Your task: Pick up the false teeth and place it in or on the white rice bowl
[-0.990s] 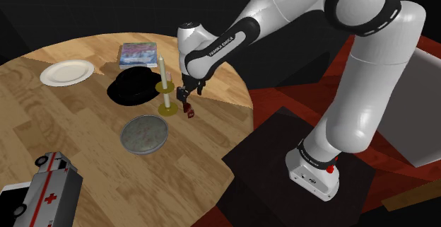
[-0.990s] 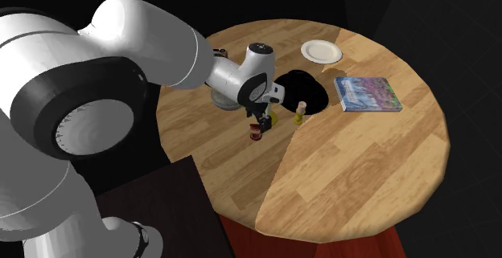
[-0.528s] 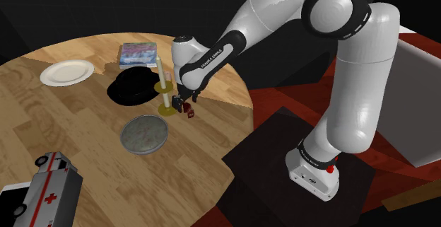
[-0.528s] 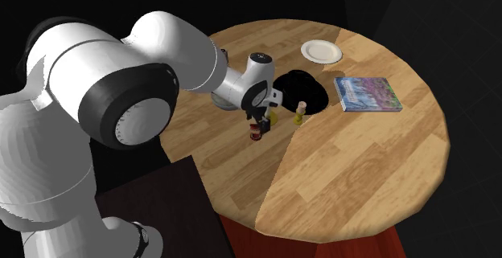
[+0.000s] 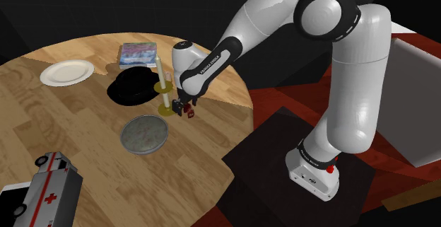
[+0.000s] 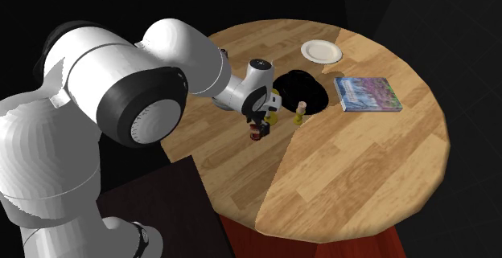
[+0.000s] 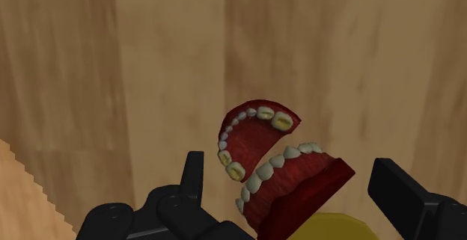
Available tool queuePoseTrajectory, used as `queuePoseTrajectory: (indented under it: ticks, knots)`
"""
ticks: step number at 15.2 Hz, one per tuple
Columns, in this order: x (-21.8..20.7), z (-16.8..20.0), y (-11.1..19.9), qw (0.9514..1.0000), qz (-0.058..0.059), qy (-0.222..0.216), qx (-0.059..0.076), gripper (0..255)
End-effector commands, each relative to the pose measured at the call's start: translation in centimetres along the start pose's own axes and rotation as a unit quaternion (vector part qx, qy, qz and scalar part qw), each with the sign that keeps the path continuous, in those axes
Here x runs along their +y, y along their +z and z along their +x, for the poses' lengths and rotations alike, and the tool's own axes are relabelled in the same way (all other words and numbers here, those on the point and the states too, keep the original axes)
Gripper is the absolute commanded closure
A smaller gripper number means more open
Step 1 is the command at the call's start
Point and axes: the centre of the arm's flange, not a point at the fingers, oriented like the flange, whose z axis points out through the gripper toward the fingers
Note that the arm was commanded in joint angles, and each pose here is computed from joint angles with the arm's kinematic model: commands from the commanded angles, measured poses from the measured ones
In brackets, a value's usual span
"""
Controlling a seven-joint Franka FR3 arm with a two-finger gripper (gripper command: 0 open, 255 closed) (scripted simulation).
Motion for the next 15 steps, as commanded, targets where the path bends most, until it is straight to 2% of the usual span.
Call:
queuePoseTrajectory:
  ticks: [1,3,4,13,15]
  knots:
    - [0.0,0.0,0.1,1.0000,0.000,0.000,0.000,0]
    - [0.0,0.0,0.1,1.0000,0.000,0.000,0.000,0]
    - [0.0,0.0,0.1,1.0000,0.000,0.000,0.000,255]
    - [0.0,0.0,0.1,1.0000,0.000,0.000,0.000,255]
    - [0.0,-0.1,-1.0,1.0000,0.000,0.000,0.000,255]
